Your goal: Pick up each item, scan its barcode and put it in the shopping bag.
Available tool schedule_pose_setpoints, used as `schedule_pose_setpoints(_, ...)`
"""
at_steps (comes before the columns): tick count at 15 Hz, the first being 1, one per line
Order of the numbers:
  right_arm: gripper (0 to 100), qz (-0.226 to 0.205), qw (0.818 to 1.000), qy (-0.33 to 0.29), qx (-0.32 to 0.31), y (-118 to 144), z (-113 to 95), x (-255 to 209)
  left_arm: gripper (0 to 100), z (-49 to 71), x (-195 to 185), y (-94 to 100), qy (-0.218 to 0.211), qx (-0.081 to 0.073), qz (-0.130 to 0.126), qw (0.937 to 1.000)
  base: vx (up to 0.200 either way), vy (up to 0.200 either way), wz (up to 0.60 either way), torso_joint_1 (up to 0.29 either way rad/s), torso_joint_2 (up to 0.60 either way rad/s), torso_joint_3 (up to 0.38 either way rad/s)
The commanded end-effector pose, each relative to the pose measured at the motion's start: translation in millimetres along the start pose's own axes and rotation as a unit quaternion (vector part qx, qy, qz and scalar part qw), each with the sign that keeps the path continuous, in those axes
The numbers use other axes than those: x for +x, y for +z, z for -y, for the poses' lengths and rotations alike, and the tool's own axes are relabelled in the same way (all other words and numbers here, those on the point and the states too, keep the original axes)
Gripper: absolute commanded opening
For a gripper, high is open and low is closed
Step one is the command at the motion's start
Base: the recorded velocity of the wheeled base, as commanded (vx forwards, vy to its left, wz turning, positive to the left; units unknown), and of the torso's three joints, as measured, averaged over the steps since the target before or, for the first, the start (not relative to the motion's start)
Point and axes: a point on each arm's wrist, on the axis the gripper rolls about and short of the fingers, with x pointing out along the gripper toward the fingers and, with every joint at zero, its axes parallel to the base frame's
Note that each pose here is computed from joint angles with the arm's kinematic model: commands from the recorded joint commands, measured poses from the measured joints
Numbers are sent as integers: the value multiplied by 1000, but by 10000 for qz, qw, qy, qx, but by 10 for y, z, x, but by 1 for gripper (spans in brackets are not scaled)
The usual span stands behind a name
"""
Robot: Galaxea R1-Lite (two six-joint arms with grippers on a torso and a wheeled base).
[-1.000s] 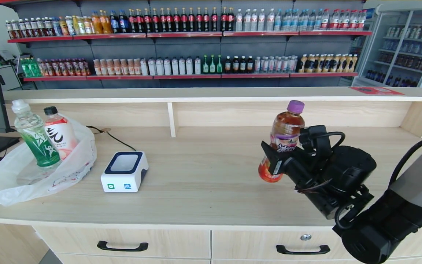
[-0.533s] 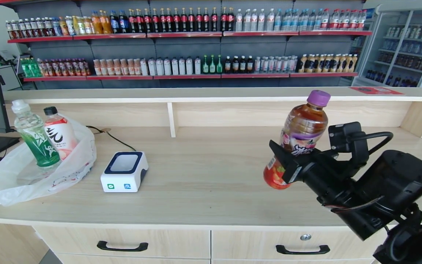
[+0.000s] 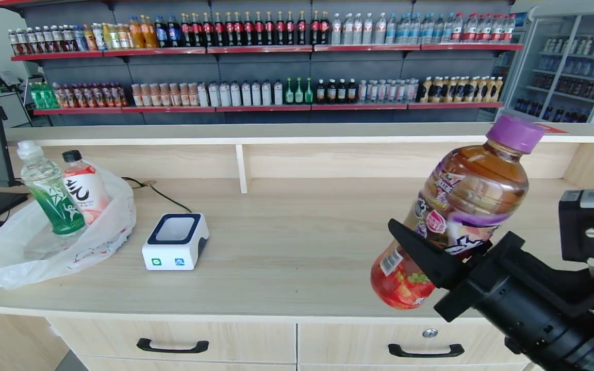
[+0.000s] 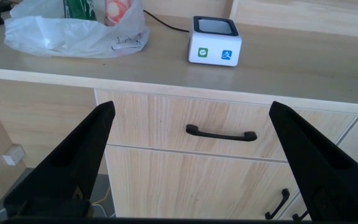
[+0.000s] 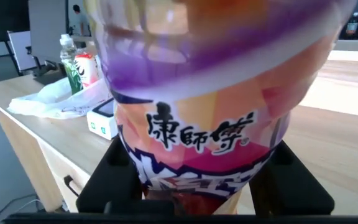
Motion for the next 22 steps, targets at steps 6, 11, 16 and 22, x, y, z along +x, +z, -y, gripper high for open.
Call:
schedule_pose_setpoints(6, 0, 706, 9922, 948, 391, 359, -276, -127, 100, 0, 0, 0, 3, -2, 2, 10000, 0, 0, 0, 0, 0, 0)
schedule_pose_setpoints(11, 0, 861, 9857, 1053, 998, 443, -332, -31, 100, 0, 0, 1, -4, -2, 9, 10000, 0, 0, 0, 0, 0, 0)
schedule_pose_setpoints(16, 0, 621, 9718, 1705, 1509, 388, -380, -27, 100, 0, 0, 1, -4, -10, 9, 10000, 0, 0, 0, 0, 0, 0)
schedule_pose_setpoints(22, 0, 593, 9545, 2220, 1900, 447, -201, 97, 100, 0, 0, 1, 11, -25, 10, 10000, 0, 0, 0, 0, 0, 0)
